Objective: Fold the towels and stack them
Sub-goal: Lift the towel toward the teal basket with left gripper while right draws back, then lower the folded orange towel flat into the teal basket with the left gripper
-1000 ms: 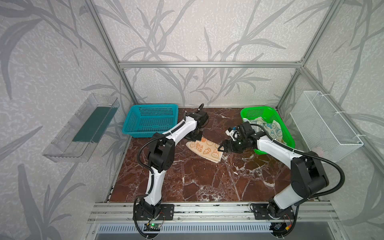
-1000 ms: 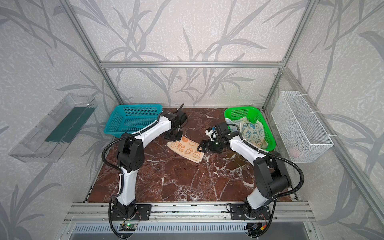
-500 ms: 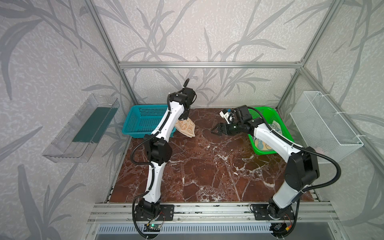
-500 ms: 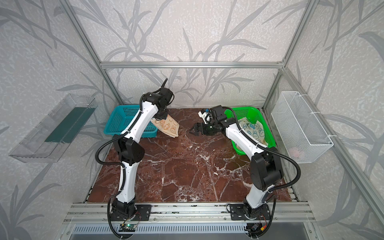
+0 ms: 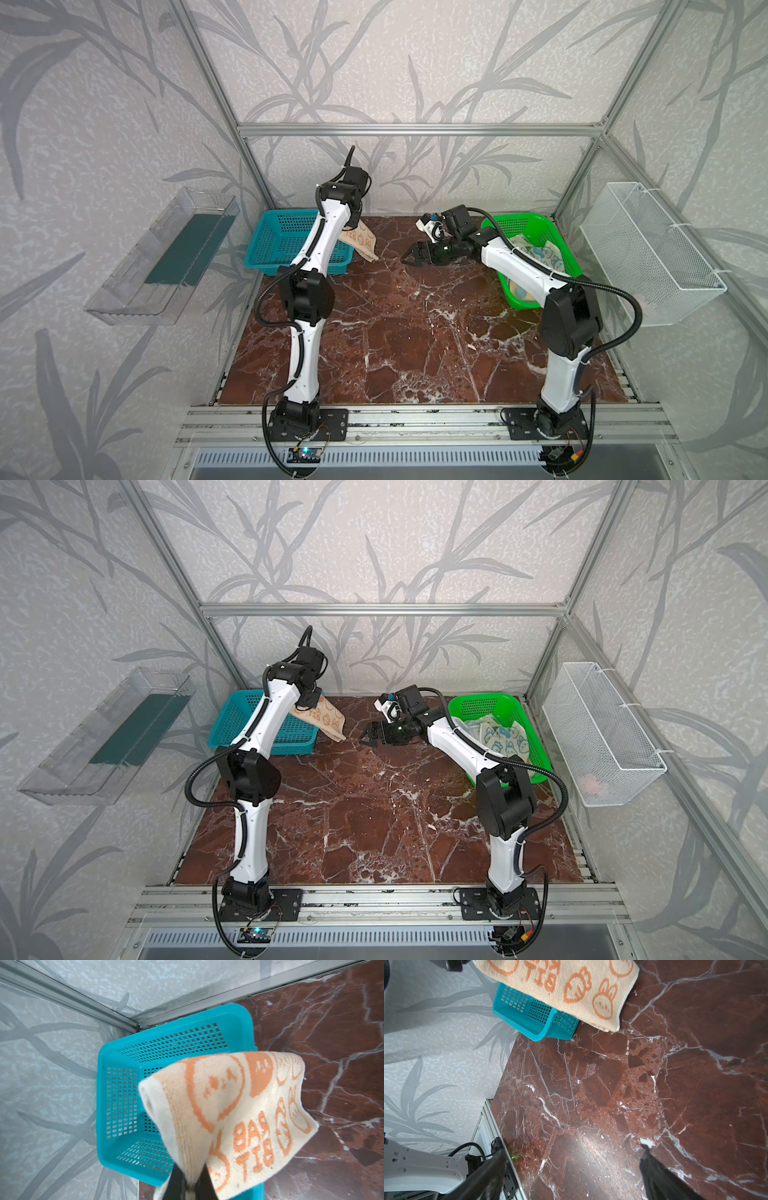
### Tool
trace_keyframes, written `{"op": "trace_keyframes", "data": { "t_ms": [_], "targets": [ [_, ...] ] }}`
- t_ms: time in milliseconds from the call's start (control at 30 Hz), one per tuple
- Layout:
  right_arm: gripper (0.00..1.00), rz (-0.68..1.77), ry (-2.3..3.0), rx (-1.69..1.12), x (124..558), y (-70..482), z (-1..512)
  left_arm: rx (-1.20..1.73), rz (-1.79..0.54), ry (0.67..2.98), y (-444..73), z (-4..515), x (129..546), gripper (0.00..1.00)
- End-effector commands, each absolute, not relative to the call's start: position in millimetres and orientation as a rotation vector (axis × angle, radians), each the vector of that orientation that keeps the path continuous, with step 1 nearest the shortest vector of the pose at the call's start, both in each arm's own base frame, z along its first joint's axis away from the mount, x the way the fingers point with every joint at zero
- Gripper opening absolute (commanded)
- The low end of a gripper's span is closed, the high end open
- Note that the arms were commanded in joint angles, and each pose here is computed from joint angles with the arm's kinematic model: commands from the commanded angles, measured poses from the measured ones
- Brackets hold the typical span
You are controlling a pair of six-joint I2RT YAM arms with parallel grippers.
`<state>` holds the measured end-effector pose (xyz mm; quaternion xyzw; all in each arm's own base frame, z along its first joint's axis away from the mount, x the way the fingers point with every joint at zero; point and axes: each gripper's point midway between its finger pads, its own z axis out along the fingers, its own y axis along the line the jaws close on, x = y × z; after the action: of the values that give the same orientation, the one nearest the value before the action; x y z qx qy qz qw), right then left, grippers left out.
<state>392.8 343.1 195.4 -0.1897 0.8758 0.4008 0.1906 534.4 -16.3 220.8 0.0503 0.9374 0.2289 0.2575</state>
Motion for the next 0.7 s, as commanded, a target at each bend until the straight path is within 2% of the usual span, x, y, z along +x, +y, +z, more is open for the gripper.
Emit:
{"op": "trace_keyframes", "data": {
  "t_ms": [0, 400, 667],
  "targets": [
    [0.99, 1.122, 2.460, -0.553, 394.5, 351.3, 198.6, 0.160, 0.611, 2.585, 0.8, 200.8, 538.4, 0.00],
    [0.99, 1.132, 2.497, -0.558, 395.4, 356.8, 176.6, 0.135, 0.645, 2.743, 45.8, 128.8, 525.4, 0.00],
    [0.99, 1.112, 2.511, -0.544, 394.8, 353.3, 170.4, 0.160, 0.525, 2.844, 29.2, 82.7, 526.8, 0.00]
  ]
}}
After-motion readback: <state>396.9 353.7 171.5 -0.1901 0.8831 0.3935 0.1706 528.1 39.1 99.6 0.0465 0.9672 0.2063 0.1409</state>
